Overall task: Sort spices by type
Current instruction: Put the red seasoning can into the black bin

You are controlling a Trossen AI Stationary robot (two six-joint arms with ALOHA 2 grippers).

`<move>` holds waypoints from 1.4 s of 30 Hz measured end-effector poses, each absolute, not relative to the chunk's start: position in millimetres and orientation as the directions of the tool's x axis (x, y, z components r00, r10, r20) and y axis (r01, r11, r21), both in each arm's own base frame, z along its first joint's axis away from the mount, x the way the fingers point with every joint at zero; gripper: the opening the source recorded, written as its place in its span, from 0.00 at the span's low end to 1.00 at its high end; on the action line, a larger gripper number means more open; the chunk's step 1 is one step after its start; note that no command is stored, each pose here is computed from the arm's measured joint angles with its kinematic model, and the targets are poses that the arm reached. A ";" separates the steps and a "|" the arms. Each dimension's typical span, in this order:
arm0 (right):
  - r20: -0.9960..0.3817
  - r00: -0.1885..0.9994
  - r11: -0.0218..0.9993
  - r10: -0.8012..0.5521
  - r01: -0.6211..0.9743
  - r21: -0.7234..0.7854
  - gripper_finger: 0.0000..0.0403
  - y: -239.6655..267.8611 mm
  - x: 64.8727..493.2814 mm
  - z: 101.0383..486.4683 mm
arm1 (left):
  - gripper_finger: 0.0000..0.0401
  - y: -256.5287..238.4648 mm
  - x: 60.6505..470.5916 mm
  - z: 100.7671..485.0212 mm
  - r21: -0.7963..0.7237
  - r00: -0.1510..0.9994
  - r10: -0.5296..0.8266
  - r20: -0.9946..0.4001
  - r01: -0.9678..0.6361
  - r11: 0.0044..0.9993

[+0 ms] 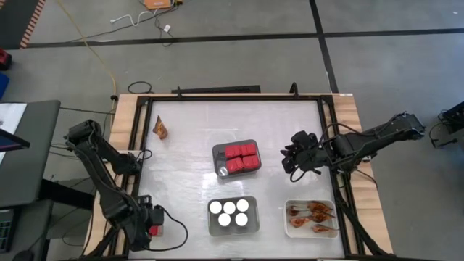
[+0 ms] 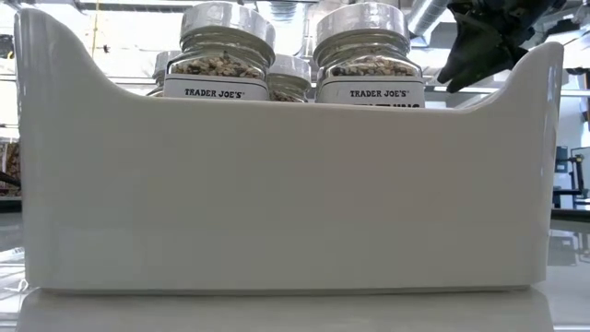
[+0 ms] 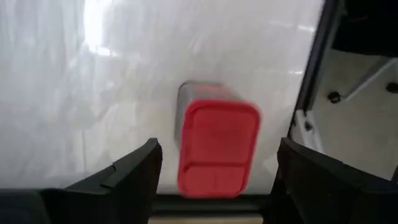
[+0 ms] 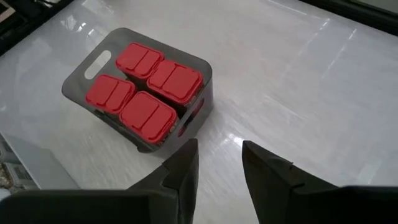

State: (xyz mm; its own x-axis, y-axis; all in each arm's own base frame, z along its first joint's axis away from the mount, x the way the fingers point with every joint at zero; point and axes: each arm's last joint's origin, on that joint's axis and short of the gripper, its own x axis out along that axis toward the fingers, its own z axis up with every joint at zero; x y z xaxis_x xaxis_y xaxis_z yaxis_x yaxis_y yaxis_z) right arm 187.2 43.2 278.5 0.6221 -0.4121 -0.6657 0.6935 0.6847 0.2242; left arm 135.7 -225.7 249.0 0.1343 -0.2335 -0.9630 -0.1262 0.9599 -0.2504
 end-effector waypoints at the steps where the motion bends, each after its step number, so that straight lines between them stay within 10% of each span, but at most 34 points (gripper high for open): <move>1: -0.666 0.622 0.689 -0.412 0.691 0.219 0.37 43.2 187.2 278.5 | 0.76 -226.7 136.4 249.3 -0.259 0.146 -0.241 -0.959 -0.114 0.959; 17: -0.666 0.620 0.704 -0.415 0.683 0.197 0.37 42.5 187.3 278.4 | 0.75 -245.9 141.7 208.2 -0.132 0.002 -0.132 -0.991 0.029 0.991; 26: -0.666 0.620 0.704 -0.414 0.683 0.198 0.37 42.5 187.4 278.4 | 0.51 -243.0 139.8 201.5 -0.084 -0.069 -0.072 -0.995 0.182 0.980; 42: -0.664 0.623 0.703 -0.414 0.682 0.202 0.37 42.6 187.7 278.6 | 0.51 -108.7 167.0 252.8 0.119 0.102 0.075 -0.992 0.532 0.838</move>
State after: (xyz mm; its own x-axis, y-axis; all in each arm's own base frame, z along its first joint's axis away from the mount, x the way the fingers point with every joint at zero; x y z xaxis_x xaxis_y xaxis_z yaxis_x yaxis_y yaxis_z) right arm 187.7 42.6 278.6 0.6229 -0.4135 -0.6640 0.6821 0.7027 0.2023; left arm 167.0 -108.7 252.8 0.1021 0.0755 -0.9919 0.5321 0.8383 0.1186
